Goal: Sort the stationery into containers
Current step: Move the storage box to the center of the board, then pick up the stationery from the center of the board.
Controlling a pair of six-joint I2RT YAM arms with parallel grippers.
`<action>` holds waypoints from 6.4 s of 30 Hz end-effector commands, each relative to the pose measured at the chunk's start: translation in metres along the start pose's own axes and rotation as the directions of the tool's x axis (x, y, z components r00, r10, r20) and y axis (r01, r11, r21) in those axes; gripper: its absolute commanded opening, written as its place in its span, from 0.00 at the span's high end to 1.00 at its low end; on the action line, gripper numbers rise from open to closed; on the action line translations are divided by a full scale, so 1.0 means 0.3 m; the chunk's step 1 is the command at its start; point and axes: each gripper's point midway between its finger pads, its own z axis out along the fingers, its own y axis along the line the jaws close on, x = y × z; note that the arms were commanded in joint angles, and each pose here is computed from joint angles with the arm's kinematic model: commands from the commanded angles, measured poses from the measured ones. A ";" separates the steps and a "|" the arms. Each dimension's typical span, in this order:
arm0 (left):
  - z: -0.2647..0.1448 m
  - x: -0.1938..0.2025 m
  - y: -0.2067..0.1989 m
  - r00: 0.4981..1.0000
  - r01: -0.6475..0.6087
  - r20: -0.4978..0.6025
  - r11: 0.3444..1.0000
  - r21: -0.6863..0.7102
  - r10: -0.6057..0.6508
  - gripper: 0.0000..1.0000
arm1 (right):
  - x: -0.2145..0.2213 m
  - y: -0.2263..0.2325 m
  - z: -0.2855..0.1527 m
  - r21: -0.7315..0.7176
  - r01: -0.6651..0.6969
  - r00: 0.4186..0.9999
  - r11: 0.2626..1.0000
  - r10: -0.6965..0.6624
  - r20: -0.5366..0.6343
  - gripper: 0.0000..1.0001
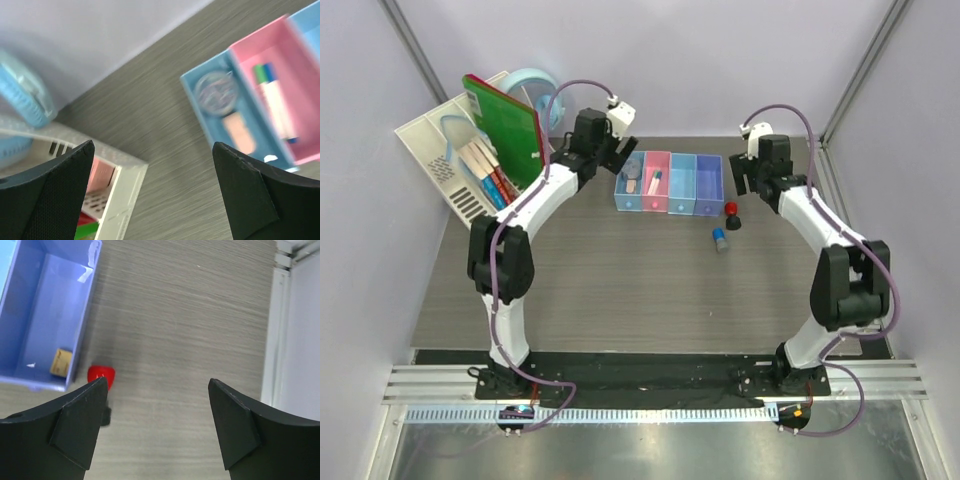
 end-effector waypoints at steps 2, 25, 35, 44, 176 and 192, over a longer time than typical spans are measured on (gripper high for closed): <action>0.050 0.193 -0.029 0.987 -0.077 -0.143 0.997 -0.009 0.075 0.00 | -0.114 0.067 0.119 -0.039 -0.023 0.999 0.999 0.025 0.043 0.14; 0.150 0.347 -0.144 0.967 -0.050 -0.244 0.995 0.088 0.070 0.00 | -0.042 0.365 0.325 -0.115 0.108 0.994 0.987 -0.111 -0.021 0.14; 0.085 0.420 -0.174 0.954 -0.047 -0.288 0.991 0.123 0.081 0.00 | -0.031 0.515 0.259 -0.170 0.166 0.986 0.971 -0.169 -0.004 0.14; 0.041 0.448 -0.184 0.948 -0.052 -0.303 0.988 0.144 0.094 0.00 | -0.024 0.548 0.163 -0.183 0.189 0.982 0.965 -0.190 0.012 0.14; -0.575 0.343 -0.158 0.975 0.008 -0.216 0.967 0.253 0.049 0.00 | 0.346 0.291 0.126 -0.368 -0.176 0.954 0.913 0.066 -0.292 0.48; -0.573 0.358 -0.169 0.974 0.010 -0.220 0.965 0.263 0.049 0.00 | 0.338 0.293 0.134 -0.354 -0.187 0.950 0.916 0.077 -0.304 0.34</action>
